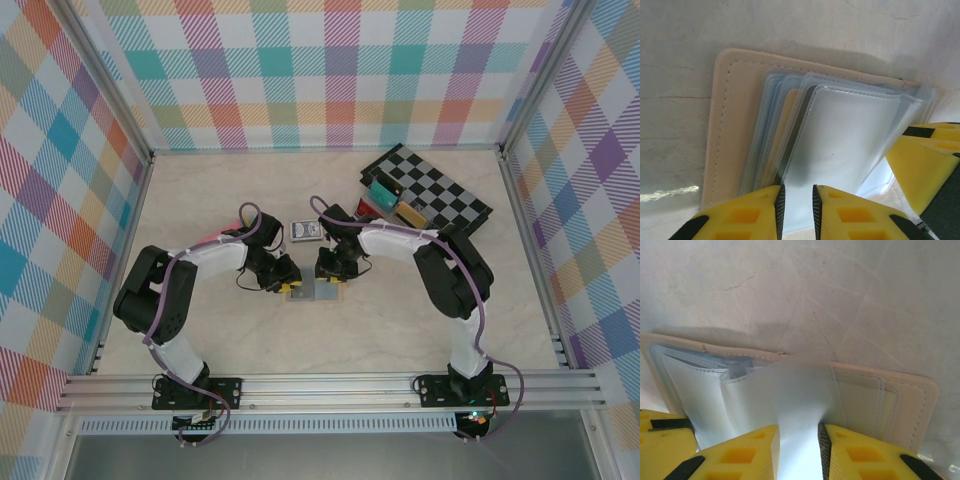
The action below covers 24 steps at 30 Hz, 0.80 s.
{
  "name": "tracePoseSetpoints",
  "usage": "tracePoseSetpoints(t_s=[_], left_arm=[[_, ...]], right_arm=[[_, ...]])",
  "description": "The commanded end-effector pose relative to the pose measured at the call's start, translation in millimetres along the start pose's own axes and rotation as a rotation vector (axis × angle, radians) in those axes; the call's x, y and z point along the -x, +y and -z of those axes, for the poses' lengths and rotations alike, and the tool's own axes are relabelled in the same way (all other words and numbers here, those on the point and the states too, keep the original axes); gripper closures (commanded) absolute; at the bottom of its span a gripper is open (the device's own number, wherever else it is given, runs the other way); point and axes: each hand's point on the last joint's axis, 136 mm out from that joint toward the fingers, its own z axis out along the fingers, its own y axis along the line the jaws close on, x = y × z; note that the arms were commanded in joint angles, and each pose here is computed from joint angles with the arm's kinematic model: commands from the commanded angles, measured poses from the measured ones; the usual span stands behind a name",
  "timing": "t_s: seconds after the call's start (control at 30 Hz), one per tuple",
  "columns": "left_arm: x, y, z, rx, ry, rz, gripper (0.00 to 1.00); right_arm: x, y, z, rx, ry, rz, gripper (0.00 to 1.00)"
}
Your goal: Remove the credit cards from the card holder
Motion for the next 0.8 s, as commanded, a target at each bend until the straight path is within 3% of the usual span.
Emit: tracePoseSetpoints(t_s=[0.0, 0.27, 0.57, 0.77], left_arm=[[-4.7, 6.5, -9.5, 0.035, 0.026, -0.007, 0.77], [-4.0, 6.5, -13.5, 0.027, 0.033, -0.003, 0.82], [-7.3, -2.9, -12.5, -0.029, 0.046, -0.012, 0.85], [-4.1, -11.2, 4.2, -0.051, -0.010, -0.015, 0.83]], right_arm=[[1.6, 11.2, 16.2, 0.057, -0.032, 0.066, 0.66], [-8.7, 7.2, -0.5, 0.014, 0.026, 0.107, 0.46], [-16.0, -27.8, -24.0, -0.209, 0.064, 0.065, 0.48], [-19.2, -53.0, -31.4, -0.324, 0.079, 0.043, 0.54]])
